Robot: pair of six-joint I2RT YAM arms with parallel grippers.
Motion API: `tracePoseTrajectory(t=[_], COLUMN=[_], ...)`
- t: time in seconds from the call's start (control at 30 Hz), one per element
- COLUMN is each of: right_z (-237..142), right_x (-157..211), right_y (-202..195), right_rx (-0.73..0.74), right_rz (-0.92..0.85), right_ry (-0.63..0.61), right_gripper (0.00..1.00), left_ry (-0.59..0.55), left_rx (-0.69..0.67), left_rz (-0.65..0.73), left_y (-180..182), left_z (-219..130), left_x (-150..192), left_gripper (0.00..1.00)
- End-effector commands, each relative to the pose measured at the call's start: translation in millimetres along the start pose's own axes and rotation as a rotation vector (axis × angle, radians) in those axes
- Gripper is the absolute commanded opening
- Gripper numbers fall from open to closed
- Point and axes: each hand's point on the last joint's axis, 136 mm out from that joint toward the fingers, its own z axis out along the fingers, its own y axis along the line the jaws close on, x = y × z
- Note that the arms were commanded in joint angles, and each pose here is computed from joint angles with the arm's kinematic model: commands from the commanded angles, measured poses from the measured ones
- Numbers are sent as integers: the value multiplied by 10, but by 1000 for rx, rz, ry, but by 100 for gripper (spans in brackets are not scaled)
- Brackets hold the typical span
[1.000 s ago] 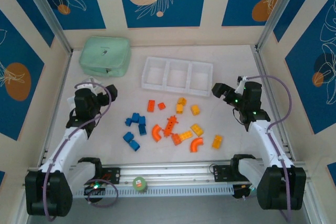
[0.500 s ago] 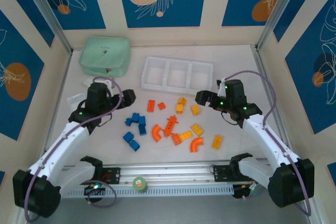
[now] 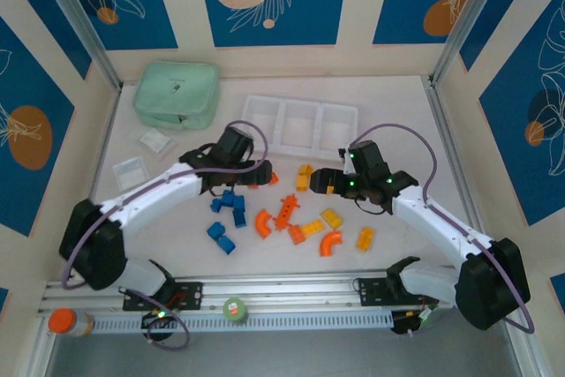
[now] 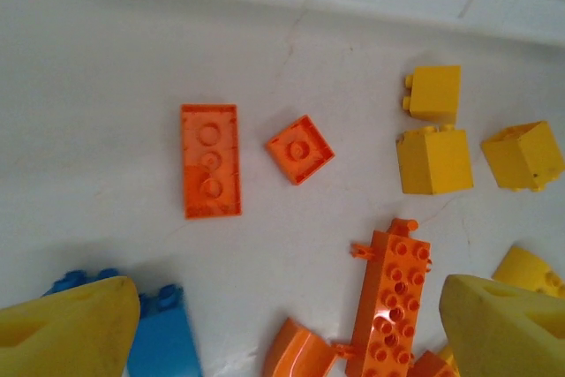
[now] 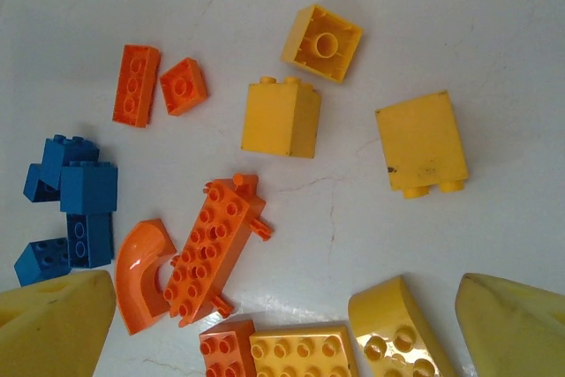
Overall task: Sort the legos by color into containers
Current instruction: Pick up the lego from the center of the table.
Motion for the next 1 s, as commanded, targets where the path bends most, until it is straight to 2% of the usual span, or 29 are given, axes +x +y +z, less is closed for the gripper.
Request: tracePoseTrajectory(t=[0.0, 0.27, 0.43, 0.97], right_z=[2, -14, -25, -9], right_x=[-31, -126, -114, -128], right_y=[-4, -136, -204, -255], right_rx=[4, 16, 6, -3], right_rz=[-11, 35, 61, 61], right_ry=[-9, -6, 7, 3], right_gripper=[99, 99, 99, 99], left_ry=[50, 120, 148, 147], left_rx=[-66, -151, -206, -302], left_rz=[14, 30, 30, 16], left_y=[-79, -229, -207, -113], left_z=[173, 728, 939, 1120], left_x=[20, 15, 38, 70], left_gripper=[85, 74, 70, 66])
